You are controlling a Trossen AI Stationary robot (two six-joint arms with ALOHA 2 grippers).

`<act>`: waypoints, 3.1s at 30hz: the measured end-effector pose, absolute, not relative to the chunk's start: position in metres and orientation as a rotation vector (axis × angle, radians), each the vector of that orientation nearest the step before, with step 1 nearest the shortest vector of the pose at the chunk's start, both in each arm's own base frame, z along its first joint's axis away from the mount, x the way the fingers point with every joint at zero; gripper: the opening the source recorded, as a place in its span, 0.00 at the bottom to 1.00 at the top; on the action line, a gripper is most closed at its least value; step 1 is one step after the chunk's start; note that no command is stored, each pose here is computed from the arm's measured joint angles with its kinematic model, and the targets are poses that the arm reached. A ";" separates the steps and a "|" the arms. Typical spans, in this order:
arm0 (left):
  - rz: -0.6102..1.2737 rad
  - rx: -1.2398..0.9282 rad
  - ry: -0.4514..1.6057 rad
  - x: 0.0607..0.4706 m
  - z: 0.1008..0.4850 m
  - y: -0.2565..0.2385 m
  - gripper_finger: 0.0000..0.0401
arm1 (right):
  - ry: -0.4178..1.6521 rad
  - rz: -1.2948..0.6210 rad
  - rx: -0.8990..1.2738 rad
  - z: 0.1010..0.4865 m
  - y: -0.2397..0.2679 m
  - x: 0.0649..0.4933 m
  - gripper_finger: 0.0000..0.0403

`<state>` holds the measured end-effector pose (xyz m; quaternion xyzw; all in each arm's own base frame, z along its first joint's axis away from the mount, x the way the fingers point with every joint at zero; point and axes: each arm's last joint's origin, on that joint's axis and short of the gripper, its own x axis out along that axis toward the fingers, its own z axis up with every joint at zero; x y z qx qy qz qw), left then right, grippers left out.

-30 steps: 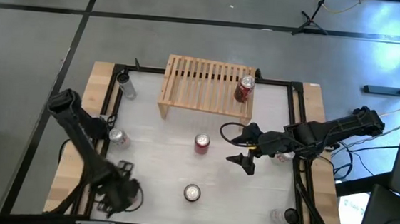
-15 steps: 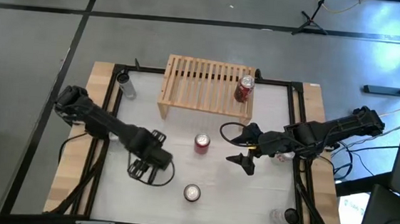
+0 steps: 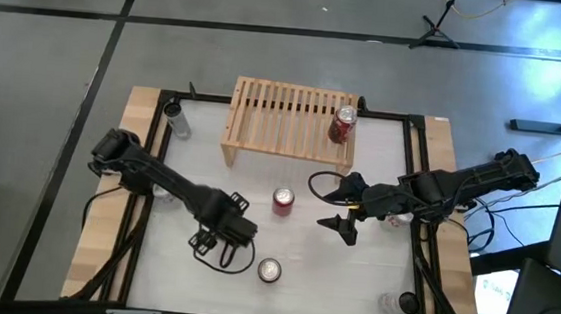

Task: Place canned beverage on shelf
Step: Put the red and white soda can on the shelf aligned with the other red and white soda can

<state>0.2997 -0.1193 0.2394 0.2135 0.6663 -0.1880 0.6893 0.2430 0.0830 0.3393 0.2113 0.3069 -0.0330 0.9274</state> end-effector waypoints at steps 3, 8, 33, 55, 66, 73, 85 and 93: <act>-0.412 0.469 1.467 0.301 0.241 -0.120 0.86 | 0.629 -0.068 0.433 0.339 0.083 0.243 0.88; -0.407 0.458 1.456 0.302 0.241 -0.122 0.89 | 0.629 -0.068 0.433 0.339 0.083 0.243 0.88; 0.052 -0.363 0.909 0.188 0.275 -0.192 0.91 | 0.445 -0.010 0.502 0.346 0.092 0.268 0.88; 0.248 -0.498 0.685 0.191 0.214 -0.203 0.91 | 0.636 0.077 0.129 0.274 0.139 0.403 0.64; 0.428 -0.491 0.721 0.208 0.168 -0.202 0.90 | 0.673 -0.096 0.054 0.235 0.112 0.437 0.43; 0.559 -0.540 0.699 0.212 0.158 -0.193 0.89 | 0.687 -0.105 0.059 0.211 0.108 0.449 0.37; 0.608 -0.453 0.788 0.207 0.165 -0.176 0.89 | 0.716 -0.008 0.104 0.209 0.121 0.446 0.37; 0.706 -0.463 0.757 0.204 0.164 -0.168 0.89 | 0.754 0.126 0.117 0.206 0.144 0.439 0.37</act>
